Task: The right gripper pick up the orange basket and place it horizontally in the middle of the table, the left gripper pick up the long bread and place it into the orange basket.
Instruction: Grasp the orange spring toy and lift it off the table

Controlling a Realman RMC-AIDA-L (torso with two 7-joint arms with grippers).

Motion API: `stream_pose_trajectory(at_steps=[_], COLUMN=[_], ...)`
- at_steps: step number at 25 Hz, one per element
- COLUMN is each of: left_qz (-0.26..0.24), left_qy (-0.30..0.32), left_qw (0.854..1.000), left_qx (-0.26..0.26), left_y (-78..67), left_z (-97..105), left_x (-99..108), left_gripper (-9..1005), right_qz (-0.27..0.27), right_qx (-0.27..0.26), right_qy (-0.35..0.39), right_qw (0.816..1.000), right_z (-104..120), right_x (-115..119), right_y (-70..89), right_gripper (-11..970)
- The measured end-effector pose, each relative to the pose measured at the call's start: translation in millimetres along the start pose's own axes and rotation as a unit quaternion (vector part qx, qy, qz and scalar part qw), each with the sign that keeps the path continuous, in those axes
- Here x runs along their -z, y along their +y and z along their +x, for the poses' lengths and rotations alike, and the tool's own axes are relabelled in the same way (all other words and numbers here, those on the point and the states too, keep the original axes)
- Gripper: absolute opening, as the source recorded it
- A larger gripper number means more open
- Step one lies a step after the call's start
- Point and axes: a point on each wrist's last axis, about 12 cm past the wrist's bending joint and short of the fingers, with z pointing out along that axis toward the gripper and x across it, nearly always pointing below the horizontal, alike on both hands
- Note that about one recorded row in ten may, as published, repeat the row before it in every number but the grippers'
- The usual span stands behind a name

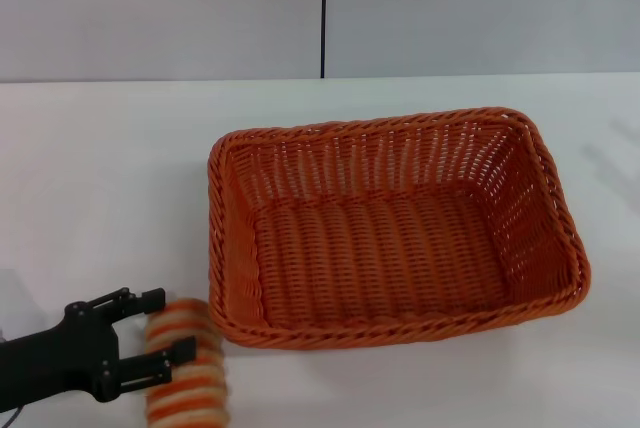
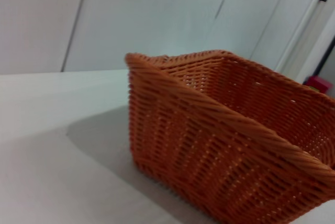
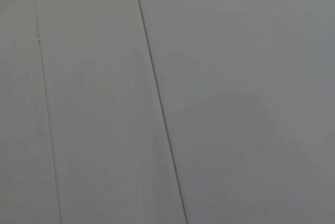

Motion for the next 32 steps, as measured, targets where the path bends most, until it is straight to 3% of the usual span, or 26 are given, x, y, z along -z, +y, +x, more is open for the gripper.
stream_pose_trajectory(at_steps=[10, 15, 32], left_qz=[0.016, -0.005, -0.024], left_qy=[0.014, -0.003, 0.006], left_qw=[1.000, 1.000, 0.999], left_qx=[-0.015, -0.022, -0.023], left_y=[-4.3, -4.3, -2.7], left_z=[4.1, 3.5, 8.7], left_x=[2.9, 15.0, 17.5], left_gripper=[796, 639, 512], right_qz=[0.000, -0.001, -0.001], right_qx=[-0.001, -0.003, -0.010], right_qy=[0.000, -0.001, -0.002], right_qw=[1.000, 1.000, 1.000], right_z=[0.4, 0.7, 2.8], right_x=[0.2, 0.4, 1.0], right_y=[0.2, 0.4, 1.1], right_gripper=[616, 616, 616])
